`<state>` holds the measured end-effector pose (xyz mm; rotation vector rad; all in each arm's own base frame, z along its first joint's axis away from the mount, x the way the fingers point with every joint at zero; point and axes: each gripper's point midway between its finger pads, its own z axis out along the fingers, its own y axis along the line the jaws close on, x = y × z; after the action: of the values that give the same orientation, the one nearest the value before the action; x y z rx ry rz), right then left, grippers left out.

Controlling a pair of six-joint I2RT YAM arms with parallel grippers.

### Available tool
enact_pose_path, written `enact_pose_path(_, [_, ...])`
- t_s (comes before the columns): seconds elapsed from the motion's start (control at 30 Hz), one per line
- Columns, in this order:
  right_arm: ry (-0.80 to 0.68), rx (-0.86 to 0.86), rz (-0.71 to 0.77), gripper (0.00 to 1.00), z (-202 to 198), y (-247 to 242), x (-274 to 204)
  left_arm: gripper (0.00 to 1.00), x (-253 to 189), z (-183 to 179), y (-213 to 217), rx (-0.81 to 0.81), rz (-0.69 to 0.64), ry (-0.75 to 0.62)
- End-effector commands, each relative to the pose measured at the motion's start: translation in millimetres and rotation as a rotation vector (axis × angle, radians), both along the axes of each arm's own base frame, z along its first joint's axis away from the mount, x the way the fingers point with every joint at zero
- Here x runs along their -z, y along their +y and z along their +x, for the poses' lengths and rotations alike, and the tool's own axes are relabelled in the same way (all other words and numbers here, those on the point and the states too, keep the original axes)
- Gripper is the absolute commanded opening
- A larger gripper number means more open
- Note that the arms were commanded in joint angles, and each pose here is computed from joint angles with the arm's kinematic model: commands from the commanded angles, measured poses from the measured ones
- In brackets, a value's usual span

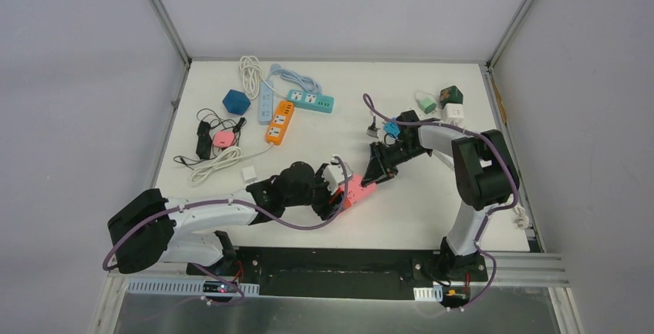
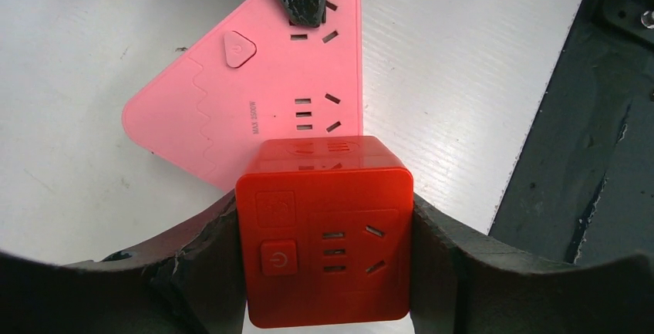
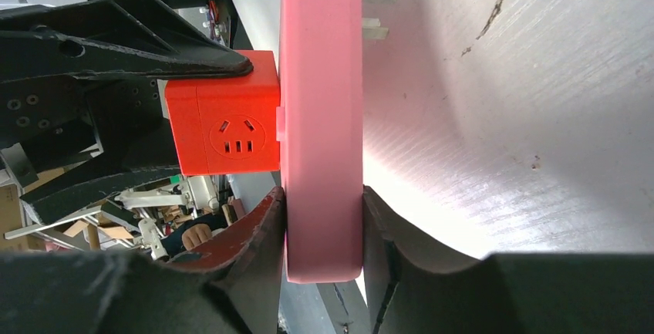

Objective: Pull the plug off the socket
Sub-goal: Remove the plug from the socket.

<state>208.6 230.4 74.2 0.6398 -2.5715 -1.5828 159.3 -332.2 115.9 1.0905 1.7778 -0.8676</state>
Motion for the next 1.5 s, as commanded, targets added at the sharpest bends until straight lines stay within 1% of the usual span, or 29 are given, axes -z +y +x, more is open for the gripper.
enact_pose_path(0.0, [-0.08,-0.011,0.068,0.0,8.1,7.4,-19.0,0.0,-33.5,15.5,-9.2,-0.051,-0.102,0.003])
enact_pose_path(0.07, [-0.085,-0.014,0.07,0.0,8.1,7.3,-19.1,0.0,-44.4,13.8,-11.5,-0.024,-0.24,0.097])
enact_pose_path(0.1, [-0.086,-0.015,0.07,0.0,8.2,7.3,-19.2,0.0,-48.4,11.2,-13.2,-0.004,-0.285,0.121])
enact_pose_path(0.13, [-0.085,-0.016,0.073,0.0,8.0,7.4,-19.5,0.0,-49.1,10.1,-14.5,0.007,-0.295,0.128])
enact_pose_path(0.2, [-0.085,-0.017,0.077,0.0,8.2,7.3,-19.7,0.0,-42.9,10.6,-16.5,0.013,-0.257,0.116])
enact_pose_path(0.23, [-0.083,-0.019,0.079,0.0,7.8,7.3,-19.8,0.0,-34.5,7.1,-17.0,0.012,-0.203,0.091])
enact_pose_path(0.3, [-0.084,-0.022,0.08,0.0,7.7,7.3,-20.1,0.0,-25.3,5.2,-17.8,-0.005,-0.092,0.0])
enact_pose_path(0.33, [-0.086,-0.023,0.083,0.0,7.9,7.2,-20.8,0.0,-23.9,4.7,-18.8,-0.01,-0.054,-0.026])
enact_pose_path(0.37, [-0.091,-0.026,0.088,0.0,8.1,7.2,-21.4,0.0,-25.7,4.4,-20.8,-0.009,-0.046,-0.029])
enact_pose_path(0.43, [-0.092,-0.034,0.093,0.0,8.3,6.5,-23.5,0.0,-33.8,1.4,-26.0,0.005,-0.096,0.006])
enact_pose_path(0.57, [-0.088,-0.045,0.11,0.0,8.4,5.2,-26.8,0.0,-54.2,2.8,-27.3,0.014,-0.294,0.168])
enact_pose_path(0.67, [-0.074,-0.044,0.12,0.0,8.7,5.2,-26.8,0.0,-62.6,2.8,-26.4,0.017,-0.36,0.19])
enact_pose_path(0.7, [-0.074,-0.046,0.121,0.0,8.9,5.2,-27.2,0.0,-63.7,3.7,-26.3,0.015,-0.36,0.184])
enact_pose_path(0.77, [-0.072,-0.046,0.123,0.0,9.0,5.2,-27.7,0.0,-58.9,10.5,-23.0,-0.027,-0.308,0.142])
enact_pose_path(0.8, [-0.074,-0.046,0.123,0.0,9.1,4.9,-27.9,0.0,-54.2,12.0,-21.7,-0.054,-0.256,0.1])
enact_pose_path(0.87, [-0.076,-0.047,0.123,0.0,9.1,4.8,-28.3,0.0,-37.2,14.2,-13.3,-0.108,-0.103,0.018])
enact_pose_path(0.93, [-0.078,-0.045,0.12,0.0,9.7,4.3,-27.6,0.0,-33.6,15.9,-10.7,-0.128,-0.046,-0.006])
enact_pose_path(1.03, [-0.076,-0.045,0.118,0.0,10.2,4.1,-26.5,0.0,-37.9,12.5,-15.1,-0.123,-0.088,0.029])
enact_pose_path(1.23, [-0.079,-0.046,0.123,0.0,10.9,4.7,-27.2,0.0,-55.5,11.8,-18.8,-0.082,-0.311,0.214])
enact_pose_path(1.27, [-0.079,-0.046,0.124,0.0,10.8,4.8,-27.3,0.0,-60.3,13.9,-17.8,-0.078,-0.346,0.228])
enact_pose_path(1.33, [-0.078,-0.045,0.123,0.0,11.0,4.5,-27.0,0.0,-62.1,17.5,-16.1,-0.084,-0.343,0.213])
enact_pose_path(1.4, [-0.078,-0.046,0.123,0.0,10.8,4.7,-27.4,0.0,-59.1,21.3,-13.9,-0.099,-0.293,0.173])
enact_pose_path(1.47, [-0.077,-0.045,0.123,0.0,11.2,4.6,-27.0,0.0,-54.0,15.8,-13.4,-0.103,-0.203,0.079])
